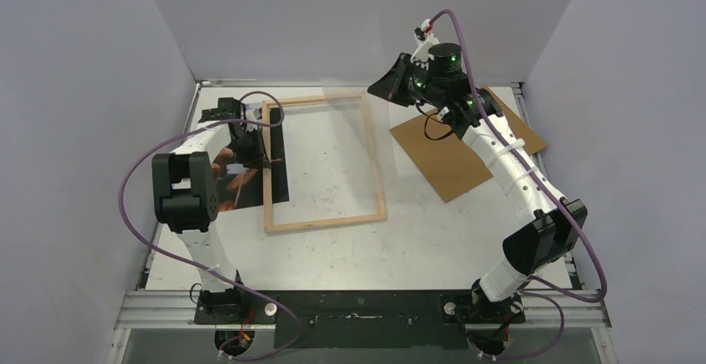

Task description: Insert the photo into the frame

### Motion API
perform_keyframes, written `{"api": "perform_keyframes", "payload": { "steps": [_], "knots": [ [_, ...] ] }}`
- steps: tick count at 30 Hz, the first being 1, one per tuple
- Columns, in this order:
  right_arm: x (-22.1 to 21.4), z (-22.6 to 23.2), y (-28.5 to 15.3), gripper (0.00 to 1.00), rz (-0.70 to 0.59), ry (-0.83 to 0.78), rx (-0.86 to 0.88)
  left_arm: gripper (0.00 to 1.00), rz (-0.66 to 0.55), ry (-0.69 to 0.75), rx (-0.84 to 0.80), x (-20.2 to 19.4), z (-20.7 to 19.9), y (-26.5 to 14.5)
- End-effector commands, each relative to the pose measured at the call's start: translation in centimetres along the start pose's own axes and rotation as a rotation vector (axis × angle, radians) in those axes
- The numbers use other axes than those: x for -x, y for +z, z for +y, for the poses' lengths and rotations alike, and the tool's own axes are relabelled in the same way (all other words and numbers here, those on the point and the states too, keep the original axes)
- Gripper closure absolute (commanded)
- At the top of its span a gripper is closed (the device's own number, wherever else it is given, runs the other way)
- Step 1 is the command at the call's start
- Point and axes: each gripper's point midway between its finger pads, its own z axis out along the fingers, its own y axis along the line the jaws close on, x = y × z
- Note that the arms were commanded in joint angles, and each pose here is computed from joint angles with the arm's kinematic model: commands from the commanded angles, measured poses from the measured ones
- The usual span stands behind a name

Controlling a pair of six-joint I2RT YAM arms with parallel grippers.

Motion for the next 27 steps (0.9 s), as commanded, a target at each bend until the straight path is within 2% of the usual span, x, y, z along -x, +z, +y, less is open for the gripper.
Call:
{"api": "perform_keyframes", "payload": {
  "steps": [1, 9, 19, 24, 27],
  "knots": [
    [0.6, 2.9, -0.7, 1.00, -0.030, 0.098, 0.146, 1.00, -0.097, 0.042, -0.163, 2.9, -4.0, -1.8],
    [-0.2, 2.8, 0.6, 1.00, -0.026, 0.285, 0.189, 1.00, -0.028, -0.013, -0.160, 1.6, -4.5, 0.3],
    [-1.7, 0.7, 2.4, 1.00, 0.007, 0.363, 0.126, 1.00, -0.008, -0.004, -0.122, 1.8, -3.7, 1.1],
    [-2.0, 0.6, 2.7, 1.00, 0.023, 0.403, 0.124, 0.84, -0.011, 0.004, -0.110, 2.2, -3.8, 0.2],
    [-2.7, 0.0, 3.0, 1.00, 0.060, 0.457, 0.069, 0.69, -0.044, 0.012, -0.118, 2.7, -4.3, -1.2]
  ]
}}
